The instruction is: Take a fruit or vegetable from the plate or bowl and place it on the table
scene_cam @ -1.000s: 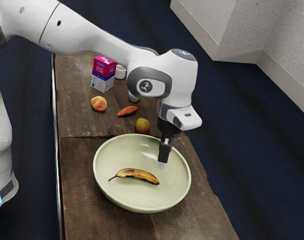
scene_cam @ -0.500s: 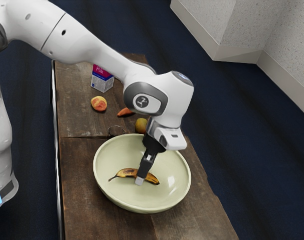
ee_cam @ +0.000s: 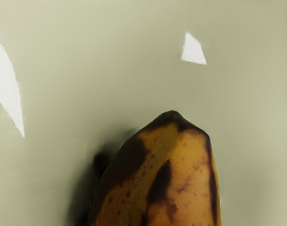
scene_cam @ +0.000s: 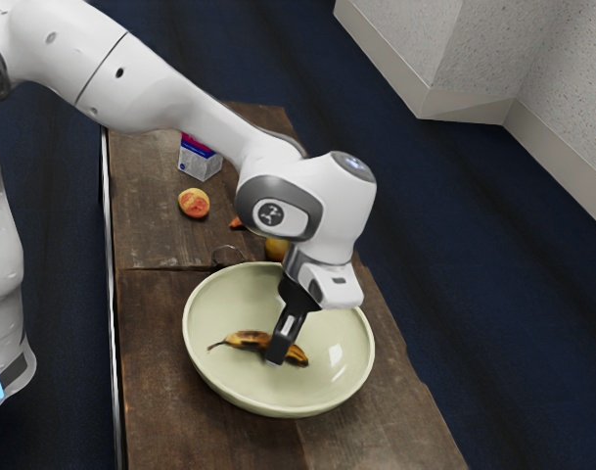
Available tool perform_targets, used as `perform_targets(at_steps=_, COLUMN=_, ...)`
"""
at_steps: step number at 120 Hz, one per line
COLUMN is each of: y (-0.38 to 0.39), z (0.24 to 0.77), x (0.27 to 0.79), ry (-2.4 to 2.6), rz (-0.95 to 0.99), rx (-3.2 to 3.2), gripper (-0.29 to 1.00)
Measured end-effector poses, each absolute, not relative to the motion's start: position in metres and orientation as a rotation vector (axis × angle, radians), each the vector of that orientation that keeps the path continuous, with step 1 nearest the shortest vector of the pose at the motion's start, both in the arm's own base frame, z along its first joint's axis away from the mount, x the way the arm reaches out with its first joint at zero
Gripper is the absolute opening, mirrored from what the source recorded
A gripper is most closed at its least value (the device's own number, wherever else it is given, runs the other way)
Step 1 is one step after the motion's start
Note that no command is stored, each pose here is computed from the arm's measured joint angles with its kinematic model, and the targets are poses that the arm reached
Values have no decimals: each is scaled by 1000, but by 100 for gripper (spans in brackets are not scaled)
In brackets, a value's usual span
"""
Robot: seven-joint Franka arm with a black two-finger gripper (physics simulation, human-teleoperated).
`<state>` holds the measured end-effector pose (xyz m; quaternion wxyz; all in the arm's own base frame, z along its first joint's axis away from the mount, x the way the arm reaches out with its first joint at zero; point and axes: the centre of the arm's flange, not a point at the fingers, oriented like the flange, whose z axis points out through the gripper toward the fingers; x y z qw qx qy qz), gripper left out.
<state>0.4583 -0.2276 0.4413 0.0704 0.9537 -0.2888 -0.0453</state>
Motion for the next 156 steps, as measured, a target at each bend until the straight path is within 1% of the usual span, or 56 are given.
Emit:
perform_targets(at_steps=8, y=-227, z=443, x=458, ry=-857, rz=-134, rx=2886, gripper=17)
perform_targets(at_steps=22, y=-225, z=454, x=455, ry=-833, rz=-129, rx=2926, gripper=14)
perform_targets(at_steps=38, y=-207, z=511, x=439, ry=-740, rz=-45, rx=3020, gripper=15)
perform_targets(at_steps=48, y=-169, z=547, x=426, ry=-591, rz=-38, rx=3074, gripper=15)
perform_targets(at_steps=57, y=-131, z=572, x=410, ry=-443, rz=-72, rx=3096, gripper=14)
perform_targets(at_steps=77, y=-31, z=608, x=371, ry=-95, rz=-195, rx=3095, gripper=14)
perform_targets(at_steps=91, y=29, z=611, x=349, ry=105, rz=-315, rx=3069, gripper=14)
perform_targets(at_steps=113, y=95, z=601, x=323, ry=330, rz=-467, rx=3012, gripper=14)
perform_targets(at_steps=137, y=107, z=562, x=321, ry=398, rz=-559, rx=2998, gripper=15)
perform_targets(at_steps=156, y=118, z=532, x=331, ry=447, rz=-574, rx=2990, gripper=15)
